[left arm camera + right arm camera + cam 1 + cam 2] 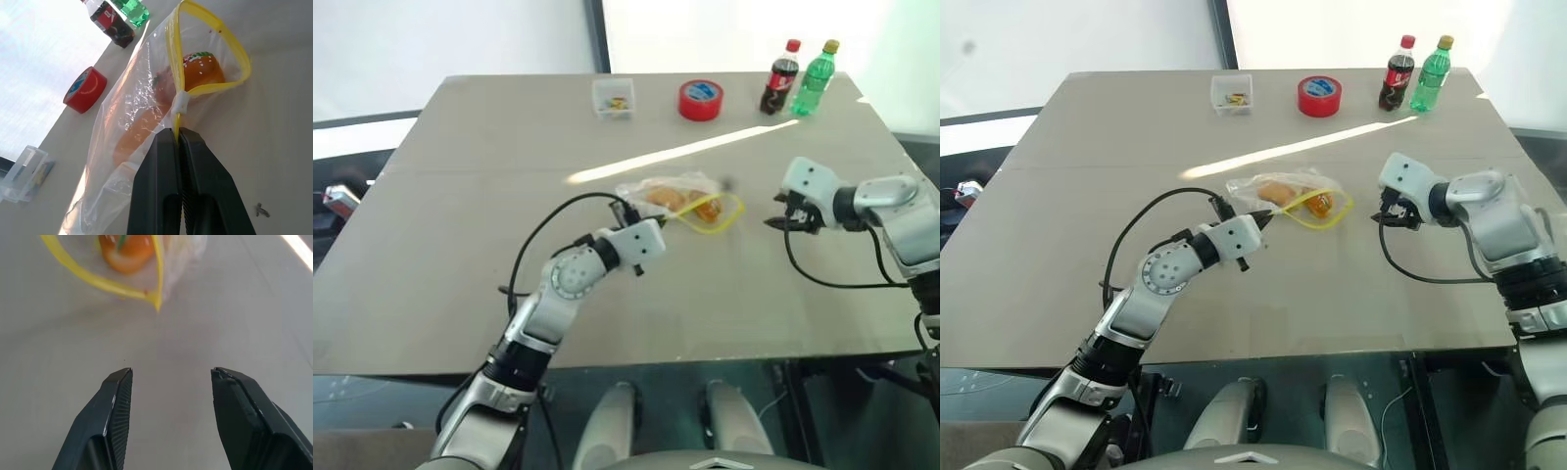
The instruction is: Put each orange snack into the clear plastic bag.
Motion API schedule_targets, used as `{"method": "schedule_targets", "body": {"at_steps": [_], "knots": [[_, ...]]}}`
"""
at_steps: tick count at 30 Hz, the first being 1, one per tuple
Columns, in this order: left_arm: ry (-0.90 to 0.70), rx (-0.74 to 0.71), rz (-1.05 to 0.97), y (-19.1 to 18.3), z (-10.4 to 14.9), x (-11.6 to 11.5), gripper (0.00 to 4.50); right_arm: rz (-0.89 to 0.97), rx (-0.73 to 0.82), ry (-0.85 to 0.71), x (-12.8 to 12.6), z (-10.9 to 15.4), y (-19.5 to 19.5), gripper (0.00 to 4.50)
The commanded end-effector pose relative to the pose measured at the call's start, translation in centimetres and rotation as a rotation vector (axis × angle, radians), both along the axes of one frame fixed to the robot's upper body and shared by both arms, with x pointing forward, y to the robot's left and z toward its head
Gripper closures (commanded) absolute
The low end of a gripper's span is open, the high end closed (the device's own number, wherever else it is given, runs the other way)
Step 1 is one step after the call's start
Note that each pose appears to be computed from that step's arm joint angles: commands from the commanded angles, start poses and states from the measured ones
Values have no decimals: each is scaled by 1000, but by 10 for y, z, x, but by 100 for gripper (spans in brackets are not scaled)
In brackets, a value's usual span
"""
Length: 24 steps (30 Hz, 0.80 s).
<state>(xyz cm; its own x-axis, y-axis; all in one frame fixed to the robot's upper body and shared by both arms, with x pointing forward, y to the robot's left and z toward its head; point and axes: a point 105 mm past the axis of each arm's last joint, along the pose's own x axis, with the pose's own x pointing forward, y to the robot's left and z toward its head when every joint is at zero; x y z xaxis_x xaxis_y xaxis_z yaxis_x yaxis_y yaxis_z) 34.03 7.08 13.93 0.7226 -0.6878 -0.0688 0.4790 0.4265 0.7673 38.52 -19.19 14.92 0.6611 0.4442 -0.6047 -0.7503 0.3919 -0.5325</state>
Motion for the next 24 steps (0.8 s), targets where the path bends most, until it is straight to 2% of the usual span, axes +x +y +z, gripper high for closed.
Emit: {"method": "schedule_targets", "body": {"at_steps": [1,8,11,12,14,16,21,24], "knots": [[-36,-15,-2,-2,9,-1,450,65,-18,-114,8,9,17,192],[-43,-16,18,3,11,0,450,124,23,-210,20,10,41,192],[-42,-15,25,5,11,0,450,139,36,-231,23,14,45,270],[-42,-16,26,4,10,0,450,144,32,-231,23,14,45,322],[-42,-17,27,4,11,0,450,148,29,-231,23,14,46,373],[-42,-18,29,5,11,1,450,149,29,-232,24,15,46,444],[-44,-19,34,6,12,1,450,147,35,-248,23,19,45,444],[-65,-53,57,12,26,7,450,132,10,-288,24,35,36,444]]}}
